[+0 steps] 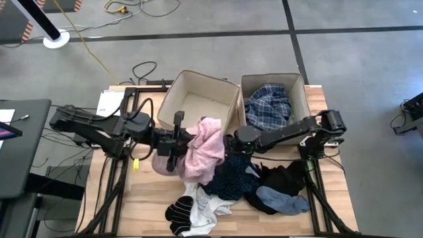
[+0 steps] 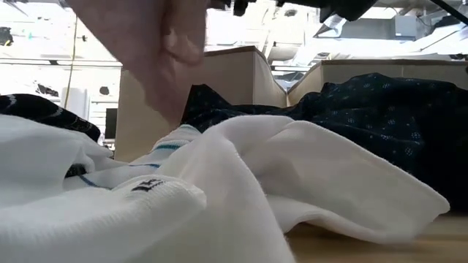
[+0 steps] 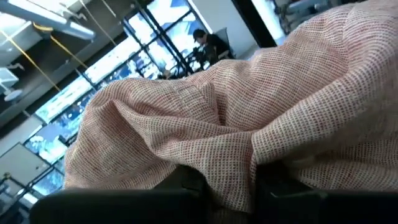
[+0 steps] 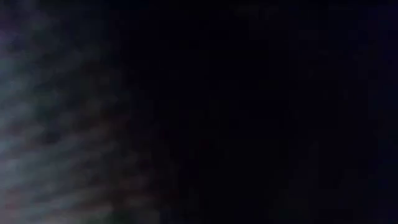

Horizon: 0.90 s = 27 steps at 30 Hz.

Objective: Sort clothes
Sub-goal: Put the pink long sleeve shirt into the right laundry organizer

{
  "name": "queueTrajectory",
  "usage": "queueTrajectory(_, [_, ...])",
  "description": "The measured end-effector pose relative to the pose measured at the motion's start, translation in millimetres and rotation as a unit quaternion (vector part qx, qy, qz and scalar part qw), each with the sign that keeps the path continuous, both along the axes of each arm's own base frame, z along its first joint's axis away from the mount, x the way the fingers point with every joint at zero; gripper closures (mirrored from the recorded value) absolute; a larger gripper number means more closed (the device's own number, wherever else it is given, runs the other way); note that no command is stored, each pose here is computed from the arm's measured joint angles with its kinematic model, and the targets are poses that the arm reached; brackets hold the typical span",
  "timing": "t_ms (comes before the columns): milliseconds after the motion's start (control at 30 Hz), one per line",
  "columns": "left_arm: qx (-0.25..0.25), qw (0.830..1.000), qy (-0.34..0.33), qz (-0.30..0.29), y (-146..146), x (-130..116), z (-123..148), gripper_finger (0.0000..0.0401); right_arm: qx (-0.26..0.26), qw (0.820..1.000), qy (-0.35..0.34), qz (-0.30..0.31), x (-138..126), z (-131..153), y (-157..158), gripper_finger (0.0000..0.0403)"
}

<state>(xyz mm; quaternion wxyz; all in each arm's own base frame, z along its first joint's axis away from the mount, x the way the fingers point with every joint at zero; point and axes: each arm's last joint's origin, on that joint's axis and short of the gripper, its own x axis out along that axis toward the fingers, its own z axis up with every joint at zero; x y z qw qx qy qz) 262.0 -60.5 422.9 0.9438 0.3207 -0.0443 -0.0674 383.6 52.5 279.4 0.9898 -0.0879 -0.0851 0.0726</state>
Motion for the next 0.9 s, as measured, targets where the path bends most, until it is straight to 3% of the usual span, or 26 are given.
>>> queueTrajectory(67, [-0.001, 1.000, -0.006, -0.007, 1, 4, -1, 0.0359, -0.014, 1.000, -0.025, 0.000, -1, 4, 3, 0.0223])
queueTrajectory(200, [-0.002, 1.000, -0.015, 0.004, 8, 15, -4, 0.0359, -0.048, 0.997, -0.053, -0.003, -4, 11, 7, 0.0367])
queueTrajectory(233, [-0.002, 1.000, -0.015, 0.006, 10, 17, -4, 0.0359, -0.054, 0.997, -0.056, -0.005, -5, 12, 8, 0.0382])
queueTrajectory(567, [-0.013, 0.997, -0.057, 0.047, 39, 33, -4, 0.0359, -0.096, 0.982, -0.013, -0.159, -32, 43, 9, 0.0400])
queueTrajectory(900, [-0.071, 0.988, -0.132, 0.028, 75, 33, 9, 0.0350, -0.104, 0.964, 0.026, -0.245, -82, 87, -5, 0.0402])
